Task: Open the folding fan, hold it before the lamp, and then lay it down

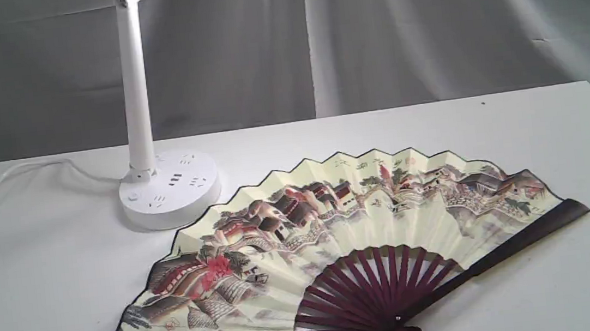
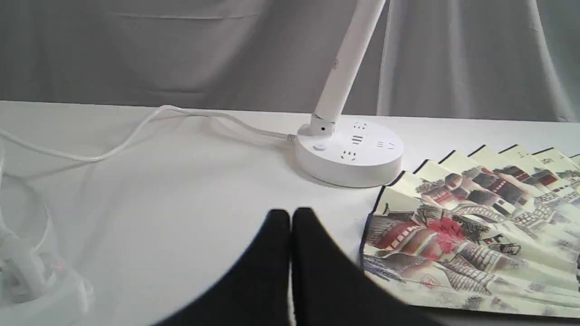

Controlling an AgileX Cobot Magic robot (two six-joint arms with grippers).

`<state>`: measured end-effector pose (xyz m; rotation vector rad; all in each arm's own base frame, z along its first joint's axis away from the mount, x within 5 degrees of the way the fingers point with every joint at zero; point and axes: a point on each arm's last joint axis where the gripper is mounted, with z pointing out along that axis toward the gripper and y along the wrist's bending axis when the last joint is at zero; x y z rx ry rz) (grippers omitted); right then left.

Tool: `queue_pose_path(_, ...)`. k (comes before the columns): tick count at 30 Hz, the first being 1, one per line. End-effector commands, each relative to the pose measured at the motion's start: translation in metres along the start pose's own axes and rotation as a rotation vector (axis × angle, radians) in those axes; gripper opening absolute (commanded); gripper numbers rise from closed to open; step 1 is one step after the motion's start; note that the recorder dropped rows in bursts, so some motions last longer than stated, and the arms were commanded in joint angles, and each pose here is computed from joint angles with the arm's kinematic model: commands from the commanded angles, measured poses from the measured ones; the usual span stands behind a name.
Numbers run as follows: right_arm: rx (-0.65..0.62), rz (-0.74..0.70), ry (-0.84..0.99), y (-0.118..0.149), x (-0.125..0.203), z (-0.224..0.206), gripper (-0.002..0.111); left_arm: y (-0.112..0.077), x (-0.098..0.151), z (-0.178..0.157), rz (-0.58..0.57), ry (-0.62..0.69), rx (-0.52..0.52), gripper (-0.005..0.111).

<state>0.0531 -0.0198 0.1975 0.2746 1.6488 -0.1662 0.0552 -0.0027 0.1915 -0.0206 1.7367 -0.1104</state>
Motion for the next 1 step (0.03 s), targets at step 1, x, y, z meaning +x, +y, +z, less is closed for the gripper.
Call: queue_pose_path(1, -0.01, -0.001, -0.01, 0.0007, 0.0002, 0.0, 0.0, -0.0005, 0.0, 0.0002, 0.001, -0.012, 0.009, 0.0)
